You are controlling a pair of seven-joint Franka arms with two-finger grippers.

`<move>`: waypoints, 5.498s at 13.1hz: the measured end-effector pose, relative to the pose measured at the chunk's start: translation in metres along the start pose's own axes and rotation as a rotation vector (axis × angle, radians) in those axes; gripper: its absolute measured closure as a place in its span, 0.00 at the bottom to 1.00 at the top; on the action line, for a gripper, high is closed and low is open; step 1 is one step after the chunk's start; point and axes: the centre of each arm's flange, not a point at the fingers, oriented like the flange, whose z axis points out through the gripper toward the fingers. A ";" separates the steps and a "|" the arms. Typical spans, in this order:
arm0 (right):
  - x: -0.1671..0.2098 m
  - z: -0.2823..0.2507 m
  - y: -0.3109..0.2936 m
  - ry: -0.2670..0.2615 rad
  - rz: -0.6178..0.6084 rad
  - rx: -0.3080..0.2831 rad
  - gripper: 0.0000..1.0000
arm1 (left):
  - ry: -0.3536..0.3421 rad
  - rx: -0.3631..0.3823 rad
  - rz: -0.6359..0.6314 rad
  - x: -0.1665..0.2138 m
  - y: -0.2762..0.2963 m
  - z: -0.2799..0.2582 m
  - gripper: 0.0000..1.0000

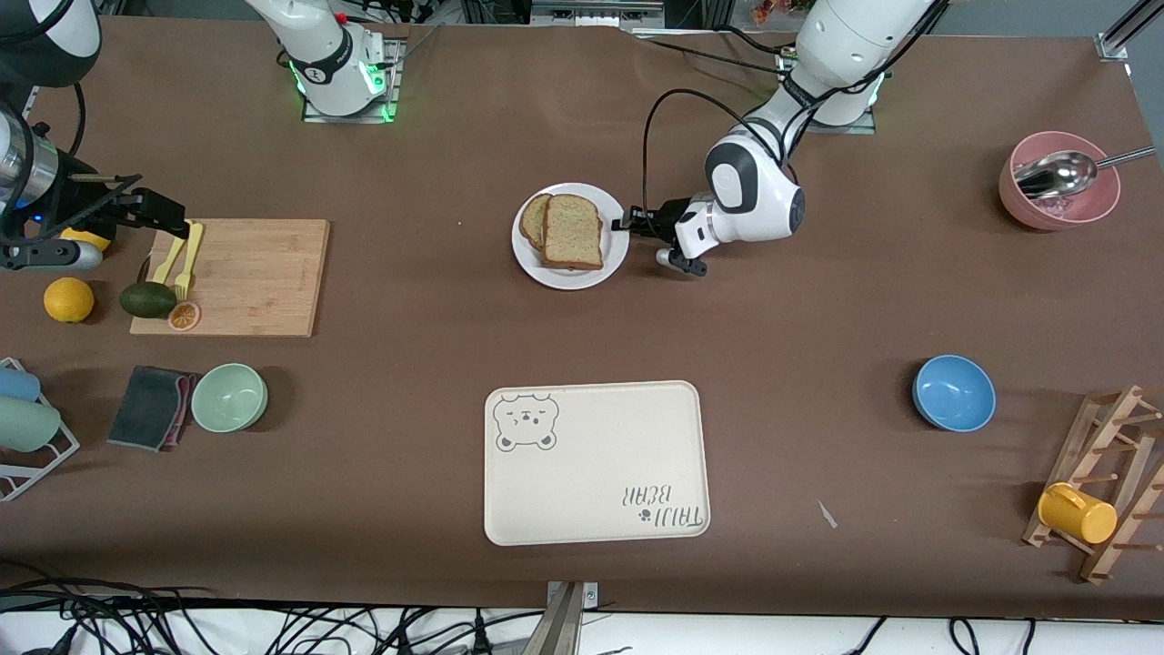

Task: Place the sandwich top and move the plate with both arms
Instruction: 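Grip the white plate rim with the left gripper, then slide the plate with the left gripper onto the Taiji Bear tray, then open the left gripper and lift it away from the plate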

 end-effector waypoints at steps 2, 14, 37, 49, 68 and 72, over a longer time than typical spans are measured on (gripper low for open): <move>0.000 0.000 0.000 0.000 0.000 0.000 0.00 | 0.002 -0.001 0.001 0.000 0.000 0.000 0.93; -0.007 -0.006 0.011 -0.006 -0.040 0.002 0.00 | 0.176 -0.073 -0.022 0.068 0.031 -0.054 0.95; -0.010 -0.007 0.015 -0.017 -0.107 0.004 0.00 | 0.548 -0.158 -0.167 0.271 0.027 -0.115 0.95; -0.007 -0.013 0.015 0.015 -0.112 0.000 0.00 | 0.569 -0.142 -0.148 0.280 0.035 -0.115 0.17; -0.004 -0.021 0.017 0.058 -0.015 -0.003 0.00 | 0.253 0.333 0.131 0.080 0.019 -0.358 0.00; -0.001 -0.023 0.016 0.088 0.012 0.009 0.00 | 0.197 0.657 0.007 0.063 0.050 -0.402 0.00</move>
